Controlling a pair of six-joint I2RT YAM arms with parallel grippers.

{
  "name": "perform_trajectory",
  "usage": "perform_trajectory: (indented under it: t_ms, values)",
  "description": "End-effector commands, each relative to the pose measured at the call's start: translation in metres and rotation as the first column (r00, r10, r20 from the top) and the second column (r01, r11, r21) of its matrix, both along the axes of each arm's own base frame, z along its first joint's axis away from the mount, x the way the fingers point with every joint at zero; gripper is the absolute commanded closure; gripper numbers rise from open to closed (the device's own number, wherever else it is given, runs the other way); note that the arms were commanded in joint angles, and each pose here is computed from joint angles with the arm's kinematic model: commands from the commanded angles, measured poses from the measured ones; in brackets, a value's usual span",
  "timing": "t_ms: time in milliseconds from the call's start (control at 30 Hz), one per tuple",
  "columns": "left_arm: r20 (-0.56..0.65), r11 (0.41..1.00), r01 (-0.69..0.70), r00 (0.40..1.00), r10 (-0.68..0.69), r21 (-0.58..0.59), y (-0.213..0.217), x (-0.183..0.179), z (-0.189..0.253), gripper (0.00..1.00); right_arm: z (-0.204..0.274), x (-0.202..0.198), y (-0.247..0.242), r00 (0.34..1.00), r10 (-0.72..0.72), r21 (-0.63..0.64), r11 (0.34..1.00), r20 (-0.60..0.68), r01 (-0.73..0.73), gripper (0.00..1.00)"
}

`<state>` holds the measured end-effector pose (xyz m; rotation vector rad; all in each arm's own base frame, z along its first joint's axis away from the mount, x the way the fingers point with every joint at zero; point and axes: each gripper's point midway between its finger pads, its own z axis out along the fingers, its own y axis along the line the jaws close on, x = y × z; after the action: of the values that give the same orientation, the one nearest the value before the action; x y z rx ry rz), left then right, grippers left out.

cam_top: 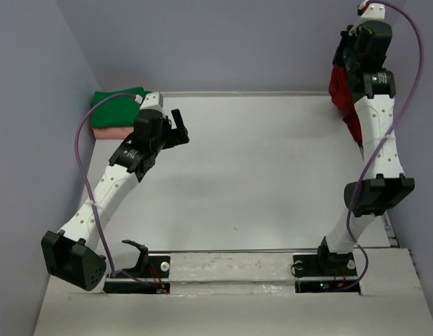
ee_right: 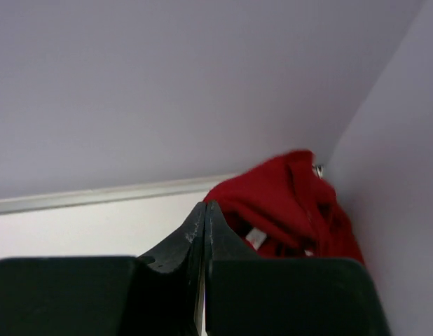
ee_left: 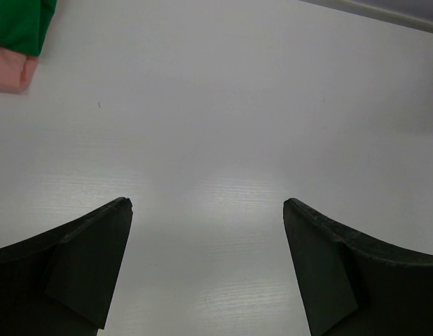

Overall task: Fold and stack the t-shirts
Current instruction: Grab the tshirt from the pile, then move the tshirt to the center of the board

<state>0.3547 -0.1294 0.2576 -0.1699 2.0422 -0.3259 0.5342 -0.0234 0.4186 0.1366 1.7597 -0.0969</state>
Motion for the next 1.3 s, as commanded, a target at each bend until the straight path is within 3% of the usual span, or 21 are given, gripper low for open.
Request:
perform_trajectory:
  t_ms: [0,100,267,400,533,633,733,833,900,933,1033,1100,1267]
  values:
    - [0.031,1.000,-0.005,1.000,0.005,-0.007,-0.002,0.000,0.005,0.02,0.102,-0.061,0.048,0.963,0.185,-0.076,0.982,0.196,-0.173,1.00]
    - [0.024,1.000,-0.002,1.000,0.003,-0.012,-0.005,-0.003,0.002,0.02,0.139,-0.093,0.067,0.931,0.251,-0.113,0.967,0.266,-0.229,1.00]
    - [0.023,1.000,-0.014,1.000,0.015,-0.023,-0.005,-0.010,-0.003,0.02,0.199,-0.168,0.126,0.791,0.468,-0.177,0.883,0.395,-0.435,1.00]
    - [0.033,0.999,-0.027,0.999,0.028,-0.026,-0.002,-0.013,0.001,0.02,0.228,-0.219,0.155,0.665,0.585,-0.176,0.797,0.464,-0.578,1.00]
    - [0.059,0.996,-0.088,0.994,0.090,-0.028,0.008,-0.018,0.010,0.02,0.243,-0.270,0.182,0.500,0.707,-0.178,0.649,0.500,-0.740,1.00]
    - [0.094,0.986,-0.162,0.982,0.164,-0.027,0.019,-0.022,0.021,0.02,0.251,-0.295,0.187,0.435,0.738,-0.193,0.595,0.515,-0.780,1.00]
    - [0.128,0.962,-0.271,0.954,0.272,-0.020,0.037,-0.025,0.033,0.02,0.251,-0.298,0.185,0.441,0.735,-0.194,0.601,0.515,-0.775,1.00]
    - [0.184,0.934,-0.354,0.916,0.356,-0.043,0.052,-0.032,0.057,0.02,0.247,-0.291,0.176,0.499,0.702,-0.174,0.651,0.508,-0.739,1.00]
    - [0.221,0.937,-0.347,0.911,0.348,-0.045,0.053,-0.033,0.073,0.02,0.244,-0.274,0.153,0.616,0.603,-0.133,0.761,0.507,-0.635,1.00]
    - [0.228,0.939,-0.342,0.911,0.343,-0.043,0.052,-0.032,0.078,0.02,0.246,-0.258,0.130,0.709,0.485,-0.097,0.853,0.513,-0.513,1.00]
    - [0.204,0.950,-0.311,0.929,0.307,-0.013,0.042,-0.028,0.073,0.02,0.228,-0.233,0.095,0.832,0.340,-0.132,0.940,0.439,-0.315,1.00]
    - [0.195,0.958,-0.288,0.939,0.283,-0.002,0.032,-0.027,0.069,0.02,0.221,-0.225,0.067,0.878,0.202,-0.134,0.978,0.434,-0.158,1.00]
    - [0.178,0.968,-0.250,0.954,0.242,0.022,0.011,-0.028,0.059,0.02,0.235,-0.241,0.026,0.878,0.014,-0.129,0.990,0.479,0.055,1.00]
